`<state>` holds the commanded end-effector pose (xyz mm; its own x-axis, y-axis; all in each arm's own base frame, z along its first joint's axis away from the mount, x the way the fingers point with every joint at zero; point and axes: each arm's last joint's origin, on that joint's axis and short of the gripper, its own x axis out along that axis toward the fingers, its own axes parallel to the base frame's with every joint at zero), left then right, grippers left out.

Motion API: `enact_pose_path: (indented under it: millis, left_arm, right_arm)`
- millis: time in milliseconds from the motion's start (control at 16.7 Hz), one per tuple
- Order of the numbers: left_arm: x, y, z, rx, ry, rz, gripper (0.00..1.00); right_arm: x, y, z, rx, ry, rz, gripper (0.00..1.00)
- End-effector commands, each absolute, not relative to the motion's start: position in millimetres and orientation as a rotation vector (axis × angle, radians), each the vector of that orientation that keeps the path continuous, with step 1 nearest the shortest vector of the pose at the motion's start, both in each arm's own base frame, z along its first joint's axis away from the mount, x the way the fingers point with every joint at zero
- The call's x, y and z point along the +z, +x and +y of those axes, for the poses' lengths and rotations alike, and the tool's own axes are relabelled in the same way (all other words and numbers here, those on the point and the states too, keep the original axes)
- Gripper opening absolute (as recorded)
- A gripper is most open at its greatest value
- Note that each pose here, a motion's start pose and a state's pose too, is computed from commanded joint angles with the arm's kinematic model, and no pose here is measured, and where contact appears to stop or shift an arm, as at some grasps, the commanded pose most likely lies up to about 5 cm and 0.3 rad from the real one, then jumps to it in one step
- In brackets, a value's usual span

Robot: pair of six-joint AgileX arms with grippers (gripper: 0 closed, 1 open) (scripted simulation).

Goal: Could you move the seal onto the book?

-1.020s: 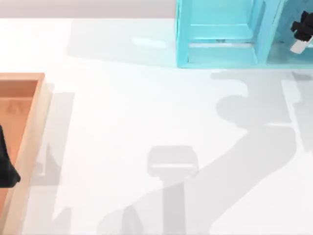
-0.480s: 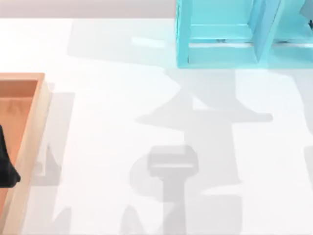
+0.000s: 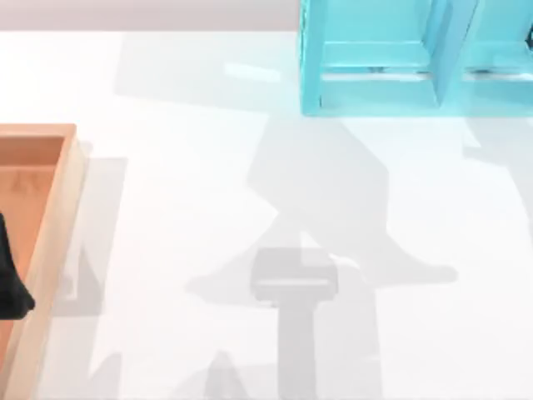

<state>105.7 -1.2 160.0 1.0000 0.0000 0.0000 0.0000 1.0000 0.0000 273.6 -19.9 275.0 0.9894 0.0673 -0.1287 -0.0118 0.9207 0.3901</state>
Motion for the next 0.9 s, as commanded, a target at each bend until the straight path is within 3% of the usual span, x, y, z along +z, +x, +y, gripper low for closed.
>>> enact_pose_path:
  millis: [480, 720, 900]
  left_arm:
    - [160, 106, -1, 0.0, 0.0, 0.0, 1.0]
    - [160, 106, -1, 0.0, 0.0, 0.0, 1.0]
    - [160, 106, -1, 0.0, 0.0, 0.0, 1.0]
  right_arm:
    - [269, 285, -4, 0.056, 0.328, 0.157, 0.0]
    - [248, 306, 55, 0.118, 0.069, 0.204, 0.0]
    - [218, 305, 122, 0.199, -0.258, 0.251, 0.0]
